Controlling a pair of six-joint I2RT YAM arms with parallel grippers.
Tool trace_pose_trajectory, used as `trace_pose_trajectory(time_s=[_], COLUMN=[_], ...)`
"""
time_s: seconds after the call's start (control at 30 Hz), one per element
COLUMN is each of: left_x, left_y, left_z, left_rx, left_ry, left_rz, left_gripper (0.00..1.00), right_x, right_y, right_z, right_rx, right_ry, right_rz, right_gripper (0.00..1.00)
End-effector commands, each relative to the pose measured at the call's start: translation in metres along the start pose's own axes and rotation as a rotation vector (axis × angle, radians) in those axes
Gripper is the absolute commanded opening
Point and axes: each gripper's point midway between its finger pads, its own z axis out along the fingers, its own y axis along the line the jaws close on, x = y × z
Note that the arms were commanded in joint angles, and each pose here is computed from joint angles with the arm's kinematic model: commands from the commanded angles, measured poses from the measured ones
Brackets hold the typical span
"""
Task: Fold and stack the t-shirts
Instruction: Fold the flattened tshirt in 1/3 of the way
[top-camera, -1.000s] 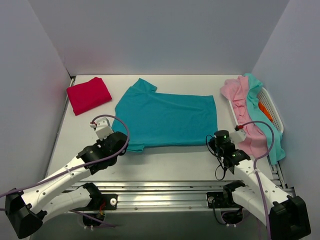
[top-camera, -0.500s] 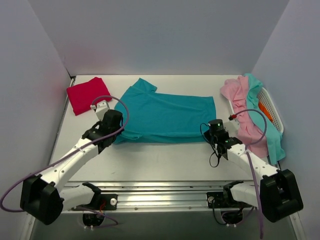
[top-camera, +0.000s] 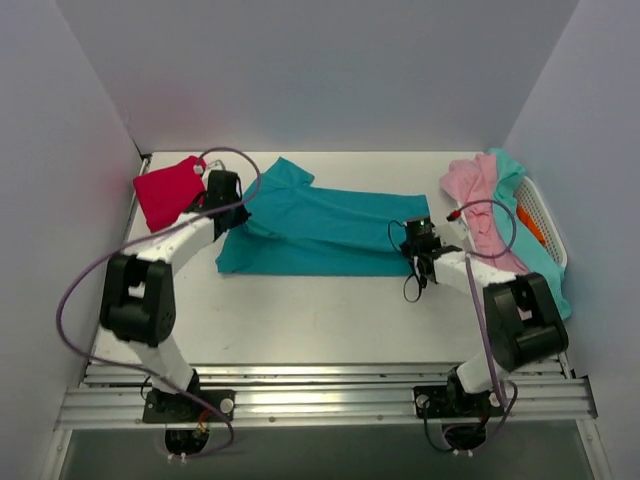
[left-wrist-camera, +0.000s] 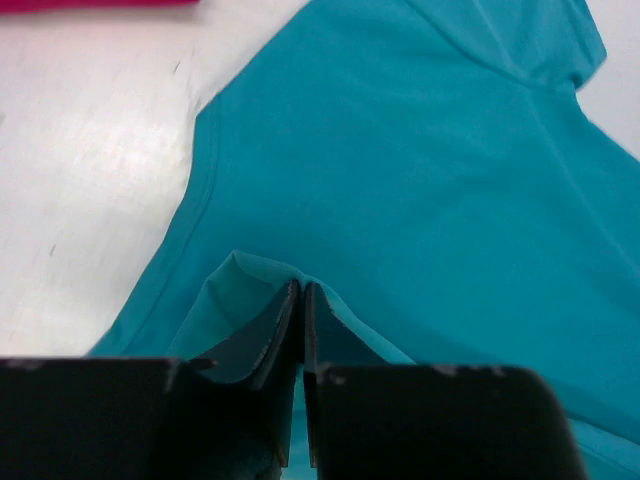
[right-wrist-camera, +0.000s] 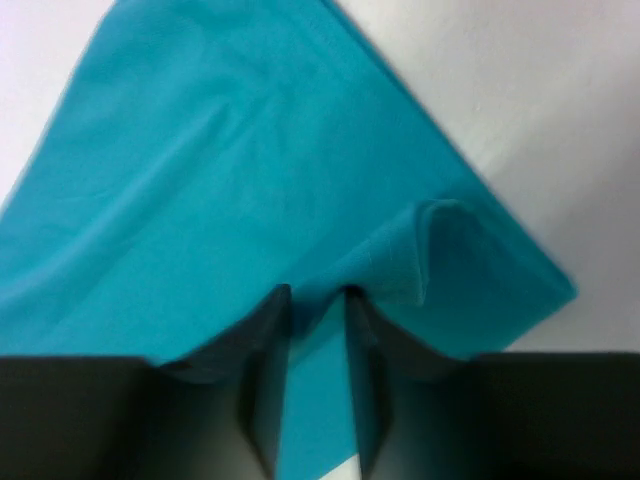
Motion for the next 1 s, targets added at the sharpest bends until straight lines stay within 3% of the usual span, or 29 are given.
trace_pose_trajectory(time_s=[0.0, 0.07, 0.1, 0.2, 0.33, 0.47, 0.6, 0.73, 0.97], left_x=[-0.012, -0.019, -0.023, -0.051, -0.09, -0.126, -0.124, -0.092, -0.034], left_y=[-0.018, -0.021, -0.023, -0.032, -0.035, -0.034, -0.023, -0.004, 0.007], left_z=[0.056, 0.088, 0.095, 0.098, 0.067, 0.011, -0.025, -0.036, -0.038], left_rx=[0.096, 0.113, 0.123, 0.142, 0.136, 0.153, 0.161, 0.147, 0.18], left_ry=[0.052, 0.108, 0.119, 0.08, -0.01, -0.133, -0.178, -0.153, -0.097], left_rz=[0.042, 0.028, 0.024, 0.02, 0.02, -0.001, -0.019, -0.032, -0.073], left_gripper=[0.15, 0.36, 0.52, 0.69, 0.7, 0.7, 0.7, 0.7, 0.68], right_x=[-0.026, -0.036, -0.043, -0.067, -0.099, -0.111, -0.11, -0.081, -0.027], right_y=[0.004, 0.003, 0.006, 0.022, 0.039, 0.039, 0.038, 0.026, 0.022], right_z=[0.024, 0.044, 0.05, 0.057, 0.032, 0.004, -0.023, -0.032, -0.021], right_rx=[0.068, 0.135, 0.149, 0.176, 0.15, 0.106, 0.046, -0.005, -0.058], right_ry=[-0.104, -0.115, -0.125, -0.174, -0.247, -0.279, -0.271, -0.211, -0.097], right_rz=[0.06, 0.062, 0.062, 0.039, 0.051, 0.074, 0.094, 0.089, 0.037], right_gripper=[0.32, 0.87, 1.0, 1.0, 1.0, 1.0, 1.0, 1.0, 0.84])
